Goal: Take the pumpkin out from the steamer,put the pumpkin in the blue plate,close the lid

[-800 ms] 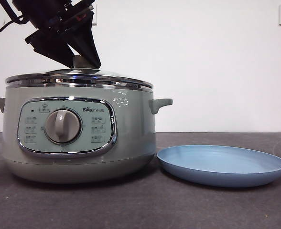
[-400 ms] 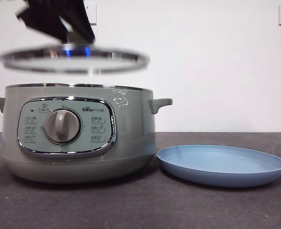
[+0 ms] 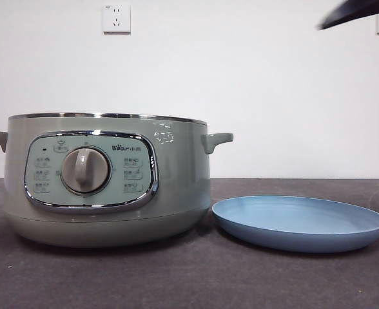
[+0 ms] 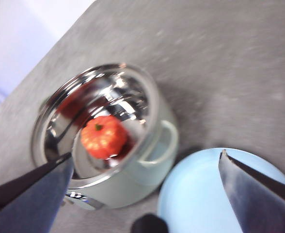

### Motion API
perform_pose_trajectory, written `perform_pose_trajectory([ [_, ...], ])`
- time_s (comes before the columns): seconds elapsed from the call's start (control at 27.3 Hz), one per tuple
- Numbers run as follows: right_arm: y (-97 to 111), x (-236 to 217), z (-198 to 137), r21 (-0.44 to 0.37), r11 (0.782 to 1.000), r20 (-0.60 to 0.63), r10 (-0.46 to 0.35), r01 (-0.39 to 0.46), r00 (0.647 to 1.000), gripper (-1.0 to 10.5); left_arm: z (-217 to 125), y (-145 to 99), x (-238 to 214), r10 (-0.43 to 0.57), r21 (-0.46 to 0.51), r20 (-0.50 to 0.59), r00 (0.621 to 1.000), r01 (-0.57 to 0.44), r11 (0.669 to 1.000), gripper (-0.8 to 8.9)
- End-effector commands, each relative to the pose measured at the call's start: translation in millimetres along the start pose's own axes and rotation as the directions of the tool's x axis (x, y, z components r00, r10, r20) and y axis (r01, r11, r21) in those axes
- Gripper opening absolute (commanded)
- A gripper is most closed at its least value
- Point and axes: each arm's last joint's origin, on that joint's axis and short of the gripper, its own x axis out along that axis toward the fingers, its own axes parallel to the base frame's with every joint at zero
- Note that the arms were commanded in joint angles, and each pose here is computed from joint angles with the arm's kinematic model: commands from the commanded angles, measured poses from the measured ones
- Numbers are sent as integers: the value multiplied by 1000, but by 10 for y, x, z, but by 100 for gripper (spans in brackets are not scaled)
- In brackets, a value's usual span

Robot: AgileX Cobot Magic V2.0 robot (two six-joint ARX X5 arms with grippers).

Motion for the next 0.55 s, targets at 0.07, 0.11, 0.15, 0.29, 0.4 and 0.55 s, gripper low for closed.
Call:
perform_pose_trajectory([
  [0.07, 202, 395, 153, -62, 996, -72, 64, -68, 995, 501, 79, 52, -337, 116, -1, 81, 990, -116, 993, -9],
  [0.11, 259, 485, 186, -78, 993, -90, 82, -89, 993, 501, 70, 62, -396, 143, -3, 84, 986, -143, 990, -9],
  [0.15, 326, 591, 221, -97, 989, -114, 100, -111, 988, 502, 59, 72, -454, 173, -5, 84, 981, -173, 985, -9],
  [0.29, 571, 975, 351, -173, 974, -219, 108, -147, 970, 505, 13, 107, -657, 282, -18, 86, 956, -281, 959, -9],
  [0.4, 756, 1254, 410, -247, 961, -295, 49, -126, 954, 506, -24, 130, -774, 358, -20, 80, 930, -357, 934, -9],
  [0.55, 1007, 1737, 401, -336, 934, -378, -13, -124, 926, 511, -81, 150, -892, 430, -15, 55, 901, -430, 903, -9],
])
